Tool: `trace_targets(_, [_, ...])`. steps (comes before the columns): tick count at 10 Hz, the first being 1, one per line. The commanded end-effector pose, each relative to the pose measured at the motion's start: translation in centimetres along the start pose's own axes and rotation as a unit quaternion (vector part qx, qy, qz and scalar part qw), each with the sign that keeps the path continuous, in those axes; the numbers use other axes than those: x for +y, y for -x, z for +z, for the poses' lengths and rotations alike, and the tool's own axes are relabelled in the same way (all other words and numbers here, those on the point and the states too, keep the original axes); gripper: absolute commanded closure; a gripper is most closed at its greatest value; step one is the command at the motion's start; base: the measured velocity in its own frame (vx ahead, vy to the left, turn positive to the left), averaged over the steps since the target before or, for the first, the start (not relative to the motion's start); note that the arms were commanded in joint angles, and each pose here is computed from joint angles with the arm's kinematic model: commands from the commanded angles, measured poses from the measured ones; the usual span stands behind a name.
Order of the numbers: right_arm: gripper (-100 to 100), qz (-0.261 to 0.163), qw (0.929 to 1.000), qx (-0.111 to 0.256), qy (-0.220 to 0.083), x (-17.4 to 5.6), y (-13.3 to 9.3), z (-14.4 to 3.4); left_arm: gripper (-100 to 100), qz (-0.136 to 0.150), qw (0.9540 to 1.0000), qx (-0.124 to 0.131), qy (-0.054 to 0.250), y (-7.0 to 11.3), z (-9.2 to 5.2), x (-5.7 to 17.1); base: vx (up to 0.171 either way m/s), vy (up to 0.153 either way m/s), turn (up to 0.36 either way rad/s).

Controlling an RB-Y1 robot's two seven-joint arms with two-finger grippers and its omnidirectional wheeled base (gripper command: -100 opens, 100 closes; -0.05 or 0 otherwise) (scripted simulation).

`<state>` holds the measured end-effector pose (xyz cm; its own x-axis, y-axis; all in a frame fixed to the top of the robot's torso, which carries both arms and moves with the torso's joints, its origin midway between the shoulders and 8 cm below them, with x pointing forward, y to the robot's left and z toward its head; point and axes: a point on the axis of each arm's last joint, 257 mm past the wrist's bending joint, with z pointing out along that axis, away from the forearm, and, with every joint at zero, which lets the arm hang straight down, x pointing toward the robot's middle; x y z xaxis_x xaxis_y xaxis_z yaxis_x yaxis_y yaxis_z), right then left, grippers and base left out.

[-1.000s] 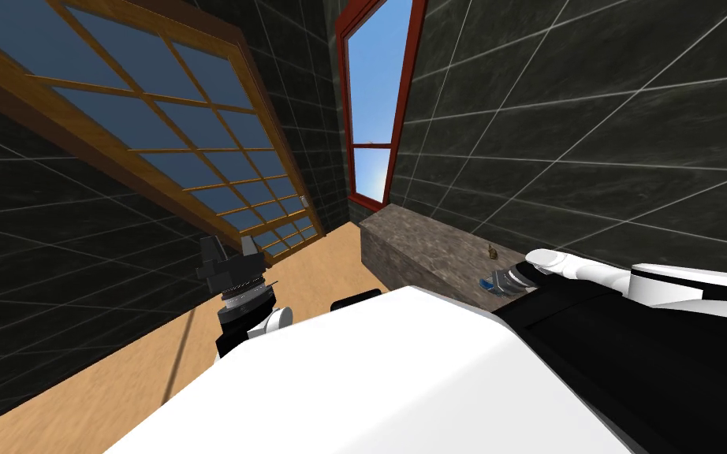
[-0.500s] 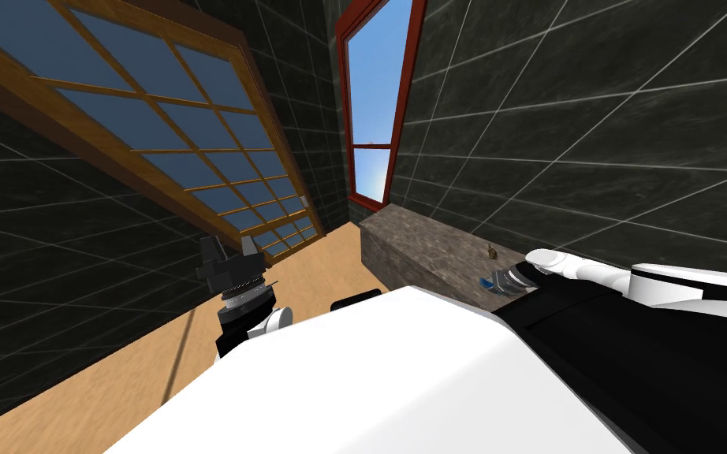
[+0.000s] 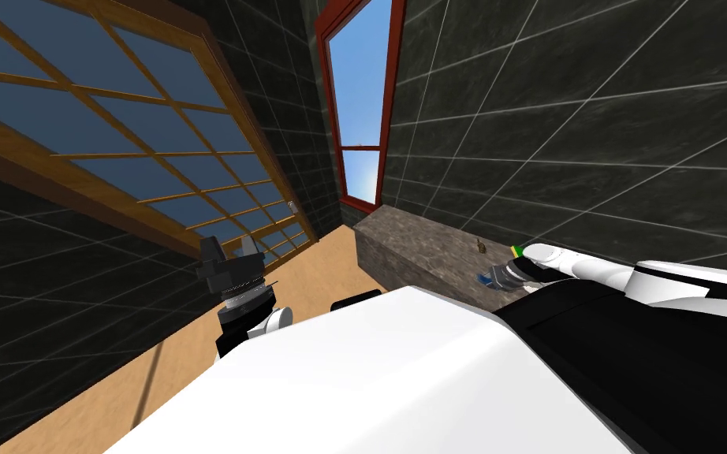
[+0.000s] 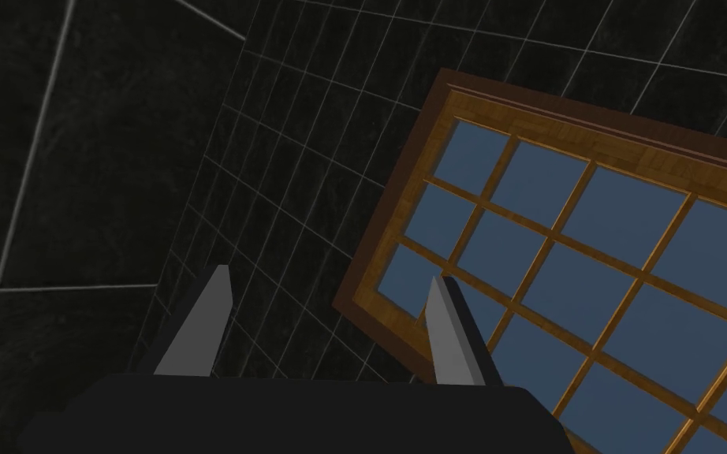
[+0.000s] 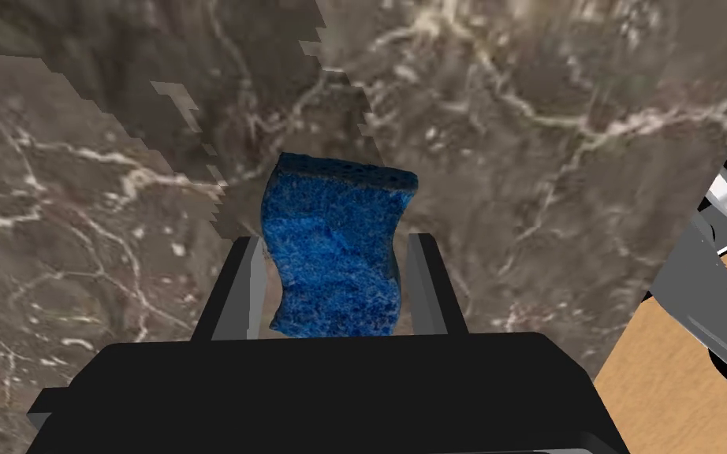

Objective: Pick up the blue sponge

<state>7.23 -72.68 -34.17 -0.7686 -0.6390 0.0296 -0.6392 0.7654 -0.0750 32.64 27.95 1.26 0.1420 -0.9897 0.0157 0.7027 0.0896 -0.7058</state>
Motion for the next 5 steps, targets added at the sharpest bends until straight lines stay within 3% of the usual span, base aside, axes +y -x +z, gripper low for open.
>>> trace_targets(1, [100, -0.014, 0.9999, -0.001, 0.000, -0.43, 0.40, -0.38, 0, 0.000, 1.0000, 0.000, 0.000, 0.00, 0.00, 0.00, 0.089, 0.013, -0.159])
trace_targets(5, [100, -0.032, 0.9995, -0.001, -0.001, -1.13, 0.92, -0.95, 0, 0.000, 1.0000, 0.000, 0.000, 0.00, 0.00, 0.00, 0.065, 0.018, -0.131])
